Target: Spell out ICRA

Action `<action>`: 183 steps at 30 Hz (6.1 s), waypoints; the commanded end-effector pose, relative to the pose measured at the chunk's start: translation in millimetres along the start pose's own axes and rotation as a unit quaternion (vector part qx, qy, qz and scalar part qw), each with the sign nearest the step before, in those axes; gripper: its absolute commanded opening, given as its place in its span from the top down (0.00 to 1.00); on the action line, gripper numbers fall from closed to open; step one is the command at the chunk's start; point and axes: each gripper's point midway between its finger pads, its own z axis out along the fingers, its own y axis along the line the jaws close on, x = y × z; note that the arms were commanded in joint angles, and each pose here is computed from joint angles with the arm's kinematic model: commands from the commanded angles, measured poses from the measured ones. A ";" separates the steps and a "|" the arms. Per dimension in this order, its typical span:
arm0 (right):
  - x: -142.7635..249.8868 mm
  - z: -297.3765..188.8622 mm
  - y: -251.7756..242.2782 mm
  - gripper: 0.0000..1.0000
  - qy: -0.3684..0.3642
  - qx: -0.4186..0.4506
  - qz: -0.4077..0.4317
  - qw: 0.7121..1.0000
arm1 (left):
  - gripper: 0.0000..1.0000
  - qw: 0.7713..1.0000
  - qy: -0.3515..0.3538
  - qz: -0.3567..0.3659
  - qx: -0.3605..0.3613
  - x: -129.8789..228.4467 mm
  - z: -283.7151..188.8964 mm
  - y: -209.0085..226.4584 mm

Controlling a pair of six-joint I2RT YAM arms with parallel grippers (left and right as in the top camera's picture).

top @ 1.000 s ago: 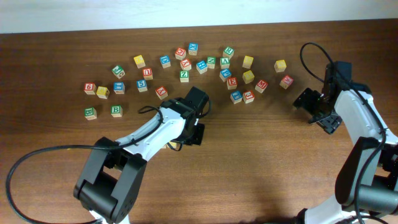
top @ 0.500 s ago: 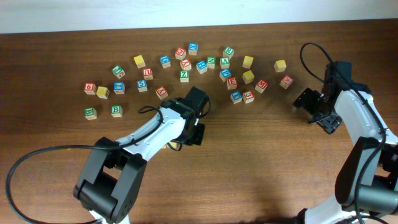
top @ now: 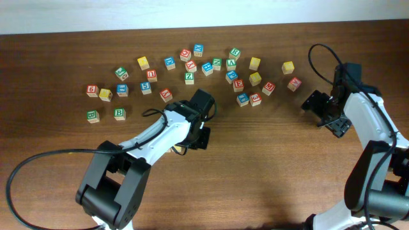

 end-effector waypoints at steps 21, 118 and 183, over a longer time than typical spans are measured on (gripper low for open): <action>-7.4 -9.9 2.5 0.02 -0.017 -0.006 0.001 1.000 | 1.00 0.994 -0.005 -0.075 -0.081 3.2 2.9 30.3; -7.4 -9.9 2.5 0.02 -0.017 -0.006 0.001 1.000 | 0.18 0.939 -0.065 -0.335 -0.031 -55.6 -93.8 226.1; -7.4 -9.9 2.5 0.02 -0.017 -0.006 0.001 1.000 | 0.91 0.974 -0.095 -0.195 -0.060 -86.5 -88.6 125.3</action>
